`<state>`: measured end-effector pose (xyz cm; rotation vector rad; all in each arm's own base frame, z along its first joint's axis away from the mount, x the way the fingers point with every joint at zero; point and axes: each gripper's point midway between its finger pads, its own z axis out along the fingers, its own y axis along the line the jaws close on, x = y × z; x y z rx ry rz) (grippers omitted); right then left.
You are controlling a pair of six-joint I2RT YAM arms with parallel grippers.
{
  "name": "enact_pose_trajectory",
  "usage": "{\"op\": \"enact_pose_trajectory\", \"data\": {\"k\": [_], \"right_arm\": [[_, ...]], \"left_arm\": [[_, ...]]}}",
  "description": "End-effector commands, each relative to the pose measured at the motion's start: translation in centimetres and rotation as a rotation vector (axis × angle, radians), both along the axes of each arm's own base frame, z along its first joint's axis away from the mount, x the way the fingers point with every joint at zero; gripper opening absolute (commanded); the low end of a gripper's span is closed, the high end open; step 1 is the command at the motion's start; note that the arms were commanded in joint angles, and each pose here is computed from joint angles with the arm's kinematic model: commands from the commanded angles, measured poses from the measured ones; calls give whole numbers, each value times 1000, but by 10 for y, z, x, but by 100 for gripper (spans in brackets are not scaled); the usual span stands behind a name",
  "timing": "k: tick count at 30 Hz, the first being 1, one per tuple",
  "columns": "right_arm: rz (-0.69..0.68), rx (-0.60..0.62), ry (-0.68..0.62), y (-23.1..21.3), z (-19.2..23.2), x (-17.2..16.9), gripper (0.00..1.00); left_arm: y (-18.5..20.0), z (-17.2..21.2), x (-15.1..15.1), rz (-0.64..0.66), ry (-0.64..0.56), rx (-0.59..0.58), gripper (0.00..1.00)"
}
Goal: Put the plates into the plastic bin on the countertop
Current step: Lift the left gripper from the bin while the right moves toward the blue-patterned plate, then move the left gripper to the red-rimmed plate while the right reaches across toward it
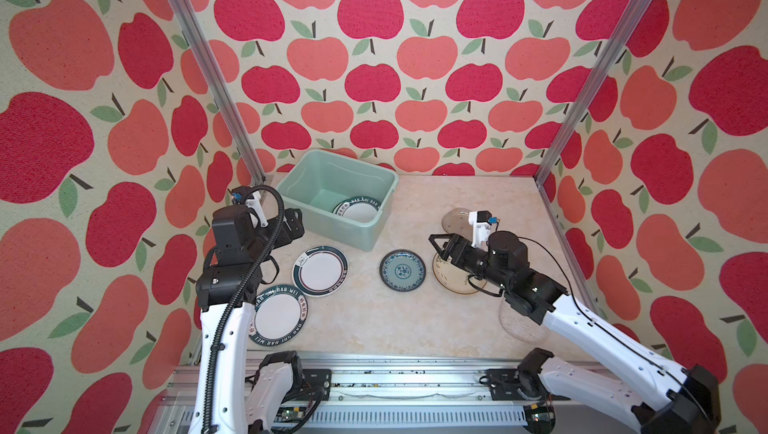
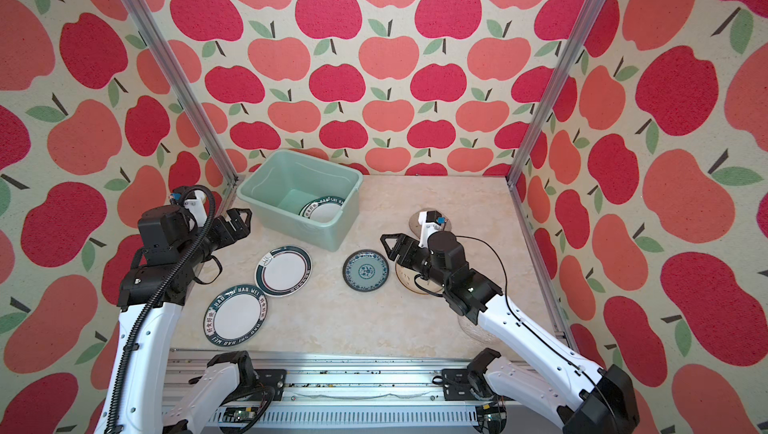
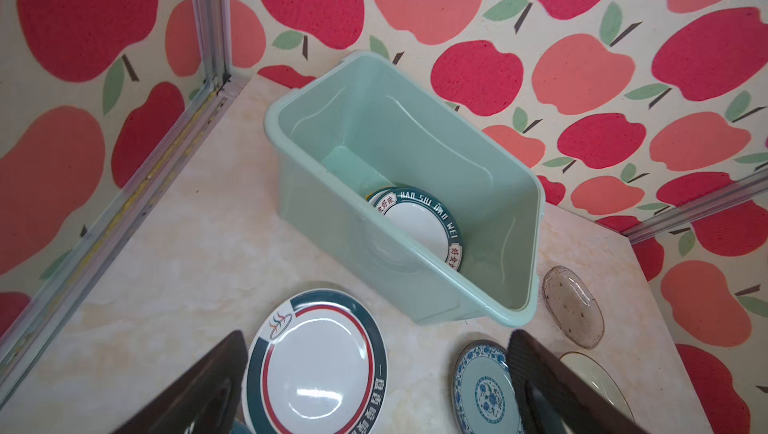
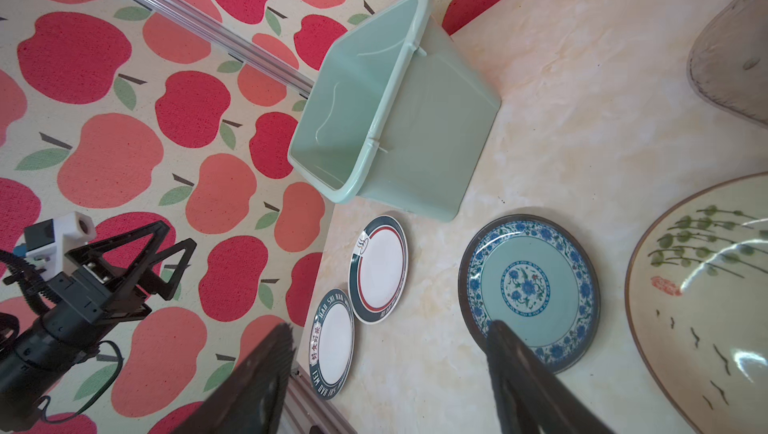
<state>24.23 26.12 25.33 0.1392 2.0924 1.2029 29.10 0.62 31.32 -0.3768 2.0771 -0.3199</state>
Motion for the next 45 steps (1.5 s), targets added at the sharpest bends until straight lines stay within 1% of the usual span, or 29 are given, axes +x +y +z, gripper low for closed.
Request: {"op": "enact_pose_trajectory", "data": {"k": [1,6,12,15,17,21,23,27,31,36,39,45], "right_arm": [[-128,74,28,4,-8,2,76],[-86,60,36,47,-28,-13,76],[-91,96,97,80,-63,-16,75],[-66,97,112,103,-79,-22,75],[-41,94,145,121,-93,-28,75],[3,97,229,152,-121,-37,74],[33,93,273,167,-132,-40,74],[67,105,349,188,-152,-42,73],[99,103,416,203,-168,-39,72],[142,103,445,226,-171,-35,72],[149,87,460,235,-175,-35,71],[123,92,501,246,-187,-31,70]], "left_arm": [[9,-51,-24,106,238,-76,99],[22,-96,-33,187,441,-114,99],[23,-128,-25,180,559,-145,99],[25,-137,-24,175,582,-133,99],[28,-143,-25,180,598,-135,99],[30,-153,-27,204,629,-201,99],[34,-157,-30,243,640,-222,99],[40,-160,-30,293,635,-261,99],[39,-165,-16,277,623,-306,99],[37,-179,4,273,652,-377,99],[37,-189,18,282,654,-415,99],[33,-207,40,240,664,-493,100]]}}
